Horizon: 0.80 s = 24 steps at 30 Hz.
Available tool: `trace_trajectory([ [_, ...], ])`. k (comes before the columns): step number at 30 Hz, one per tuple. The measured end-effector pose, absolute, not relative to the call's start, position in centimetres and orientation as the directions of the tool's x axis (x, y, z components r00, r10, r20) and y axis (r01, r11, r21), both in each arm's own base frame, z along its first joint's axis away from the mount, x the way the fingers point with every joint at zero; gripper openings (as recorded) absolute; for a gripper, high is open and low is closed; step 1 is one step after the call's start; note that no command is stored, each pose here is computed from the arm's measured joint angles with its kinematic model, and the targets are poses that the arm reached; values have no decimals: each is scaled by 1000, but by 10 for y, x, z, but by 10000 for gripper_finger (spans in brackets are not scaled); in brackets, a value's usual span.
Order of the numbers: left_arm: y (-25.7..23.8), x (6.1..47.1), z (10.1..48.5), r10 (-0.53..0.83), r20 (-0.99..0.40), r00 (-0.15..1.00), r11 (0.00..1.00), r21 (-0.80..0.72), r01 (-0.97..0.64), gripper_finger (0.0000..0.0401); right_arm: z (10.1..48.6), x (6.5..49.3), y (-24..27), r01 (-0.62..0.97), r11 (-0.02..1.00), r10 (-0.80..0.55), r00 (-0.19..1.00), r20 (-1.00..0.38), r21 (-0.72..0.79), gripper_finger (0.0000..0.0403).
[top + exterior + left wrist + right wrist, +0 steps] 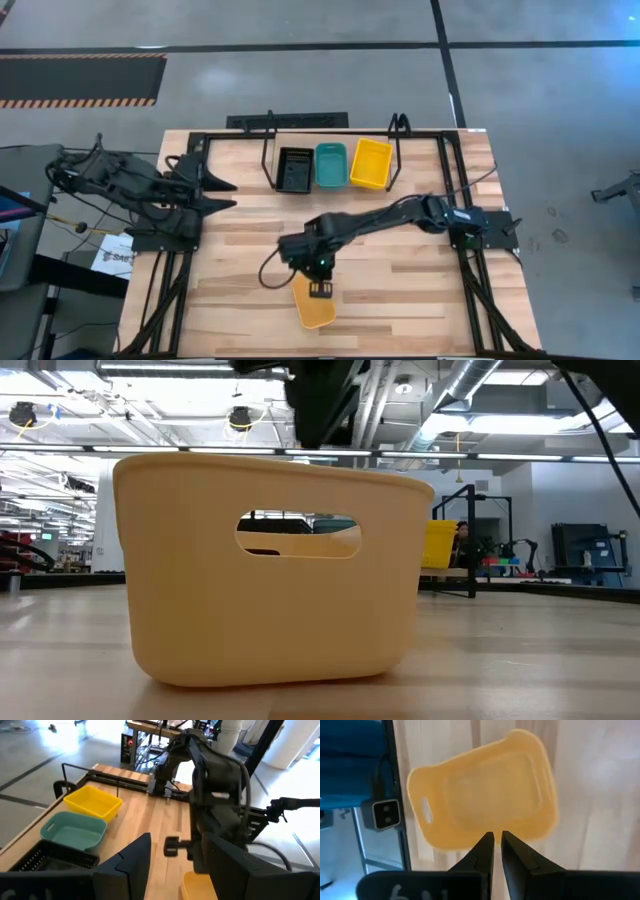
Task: Stack baskets on shelf by color
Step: Stack the orange bin on the light blue bin
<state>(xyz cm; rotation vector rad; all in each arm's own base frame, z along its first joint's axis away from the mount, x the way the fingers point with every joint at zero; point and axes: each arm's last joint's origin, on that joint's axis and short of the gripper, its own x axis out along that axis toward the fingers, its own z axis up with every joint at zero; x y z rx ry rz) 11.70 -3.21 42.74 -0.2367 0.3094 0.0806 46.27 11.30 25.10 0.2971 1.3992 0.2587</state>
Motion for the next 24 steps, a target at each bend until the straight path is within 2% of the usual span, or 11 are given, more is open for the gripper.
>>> trace_trajectory([
  [5, -34, 121, 426, 35, -324, 946, 964, -237, -117, 164, 233, 470, 114, -16, 938, 346, 138, -928, 348, 58],
  [10, -35, 124, 425, 37, -331, 943, 961, -247, -124, 164, 236, 476, 105, -25, 936, 350, 195, -916, 352, 73],
  [15, -34, 124, 425, 52, -329, 943, 960, -244, -138, 164, 236, 479, 95, -26, 939, 340, 213, -916, 343, 120],
  [21, -34, 123, 425, 62, -326, 943, 959, -242, -147, 164, 236, 478, 98, -106, 944, 327, 210, -921, 311, 190],
  [24, -34, 123, 425, 73, -325, 943, 959, -238, -156, 164, 236, 477, 101, -119, 944, 327, 201, -924, 308, 211],
])
